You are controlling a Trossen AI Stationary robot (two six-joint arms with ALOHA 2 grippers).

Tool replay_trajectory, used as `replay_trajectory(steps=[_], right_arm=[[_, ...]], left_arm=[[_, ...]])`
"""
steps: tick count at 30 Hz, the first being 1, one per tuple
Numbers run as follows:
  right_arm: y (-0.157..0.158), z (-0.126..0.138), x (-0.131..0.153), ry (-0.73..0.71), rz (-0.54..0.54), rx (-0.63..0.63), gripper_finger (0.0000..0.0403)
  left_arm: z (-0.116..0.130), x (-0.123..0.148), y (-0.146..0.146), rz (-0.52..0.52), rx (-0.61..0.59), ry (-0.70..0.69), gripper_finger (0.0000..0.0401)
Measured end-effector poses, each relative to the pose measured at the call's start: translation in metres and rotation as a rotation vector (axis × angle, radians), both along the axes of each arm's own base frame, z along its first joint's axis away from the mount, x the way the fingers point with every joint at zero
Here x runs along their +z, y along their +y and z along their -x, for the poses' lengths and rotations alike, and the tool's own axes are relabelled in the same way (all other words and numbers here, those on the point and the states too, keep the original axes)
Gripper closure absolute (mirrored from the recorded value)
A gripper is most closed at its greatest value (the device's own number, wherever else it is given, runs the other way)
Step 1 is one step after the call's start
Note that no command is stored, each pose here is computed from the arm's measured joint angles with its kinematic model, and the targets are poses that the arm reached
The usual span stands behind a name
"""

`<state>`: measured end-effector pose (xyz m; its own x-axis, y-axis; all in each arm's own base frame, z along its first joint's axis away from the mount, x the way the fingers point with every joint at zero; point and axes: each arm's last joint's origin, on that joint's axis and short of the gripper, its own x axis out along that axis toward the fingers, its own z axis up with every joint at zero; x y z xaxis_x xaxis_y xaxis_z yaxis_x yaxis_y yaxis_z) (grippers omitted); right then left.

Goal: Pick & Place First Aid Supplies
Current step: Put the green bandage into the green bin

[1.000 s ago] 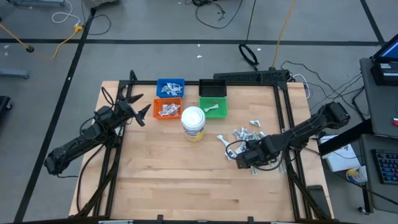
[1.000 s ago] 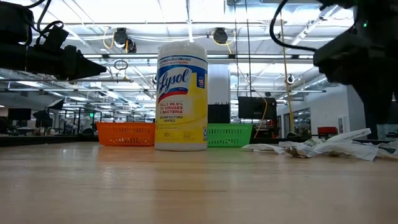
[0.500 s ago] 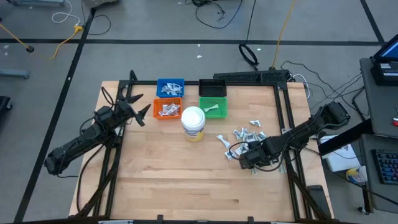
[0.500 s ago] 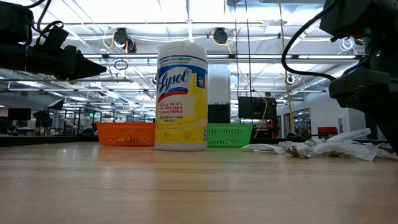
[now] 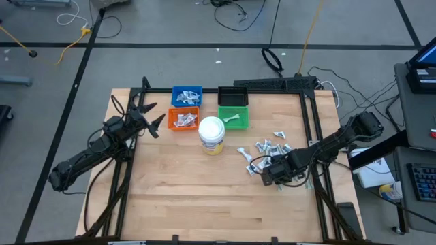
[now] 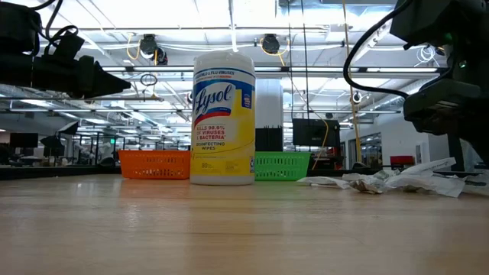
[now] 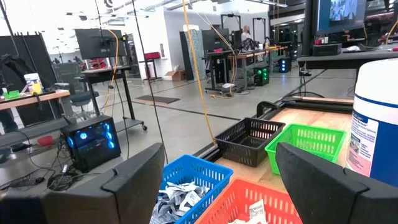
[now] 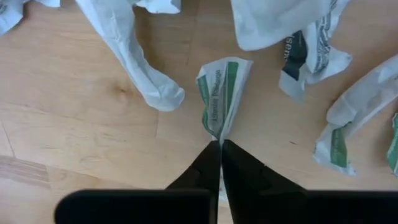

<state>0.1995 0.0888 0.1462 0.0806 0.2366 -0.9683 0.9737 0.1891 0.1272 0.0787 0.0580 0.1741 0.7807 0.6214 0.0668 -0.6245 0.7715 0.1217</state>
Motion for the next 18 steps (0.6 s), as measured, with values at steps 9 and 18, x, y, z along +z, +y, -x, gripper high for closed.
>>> replay_trajectory(steps=[9, 18], right_arm=[[-0.001, -0.005, 0.019, -0.019, -0.085, 0.153, 0.0402], [-0.027, -0.016, 0.059, -0.048, -0.039, 0.549, 0.0402]], left_arm=[[0.0, 0.0, 0.0, 0.0, 0.0, 0.0, 0.0091], [0.0, 0.0, 0.0, 0.0, 0.0, 0.0, 0.0091]])
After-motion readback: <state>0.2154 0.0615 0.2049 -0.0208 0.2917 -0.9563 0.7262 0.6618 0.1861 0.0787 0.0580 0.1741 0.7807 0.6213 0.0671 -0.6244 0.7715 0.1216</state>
